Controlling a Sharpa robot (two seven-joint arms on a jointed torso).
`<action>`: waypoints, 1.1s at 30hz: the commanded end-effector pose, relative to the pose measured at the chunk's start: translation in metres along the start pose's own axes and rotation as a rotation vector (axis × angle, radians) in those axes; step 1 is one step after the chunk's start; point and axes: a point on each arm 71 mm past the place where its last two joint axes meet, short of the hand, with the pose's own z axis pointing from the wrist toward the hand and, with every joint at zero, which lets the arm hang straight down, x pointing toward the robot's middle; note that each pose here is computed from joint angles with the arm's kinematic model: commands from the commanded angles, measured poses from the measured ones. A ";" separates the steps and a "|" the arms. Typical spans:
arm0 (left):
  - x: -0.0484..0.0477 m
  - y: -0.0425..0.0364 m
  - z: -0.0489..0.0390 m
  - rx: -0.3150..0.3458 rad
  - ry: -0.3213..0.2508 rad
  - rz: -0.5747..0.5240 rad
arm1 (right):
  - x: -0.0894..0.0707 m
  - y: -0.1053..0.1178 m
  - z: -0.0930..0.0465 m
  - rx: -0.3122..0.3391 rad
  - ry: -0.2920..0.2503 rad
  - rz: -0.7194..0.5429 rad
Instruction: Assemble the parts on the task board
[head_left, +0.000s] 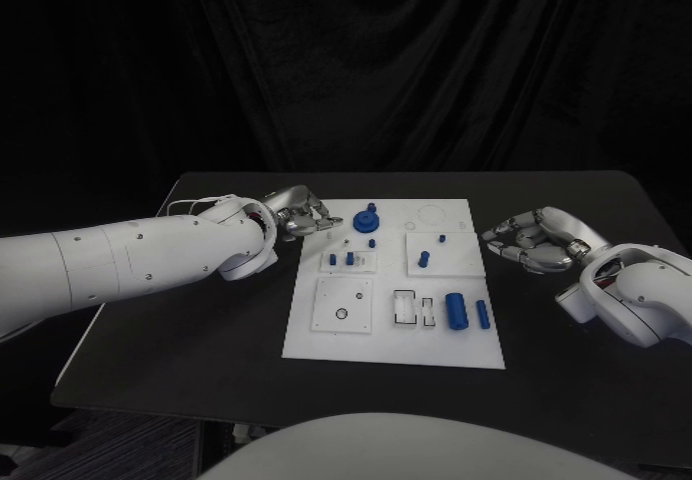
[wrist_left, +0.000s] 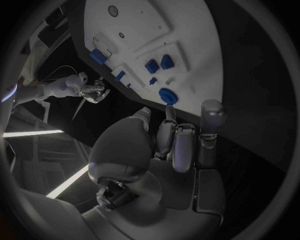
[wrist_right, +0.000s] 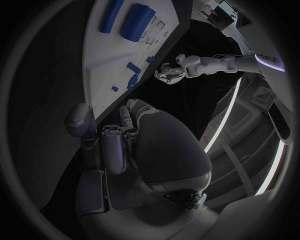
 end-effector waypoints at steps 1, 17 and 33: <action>-0.0153 -0.0234 0.0011 0.259 -0.105 0.096 | 0.000 0.003 -0.001 -0.035 -0.021 0.009; 0.0127 -0.0496 0.0298 0.496 0.019 0.314 | -0.001 0.003 0.000 -0.054 -0.029 0.020; 0.0373 -0.0644 0.0512 0.527 0.102 0.456 | 0.001 0.002 -0.001 -0.041 -0.013 0.025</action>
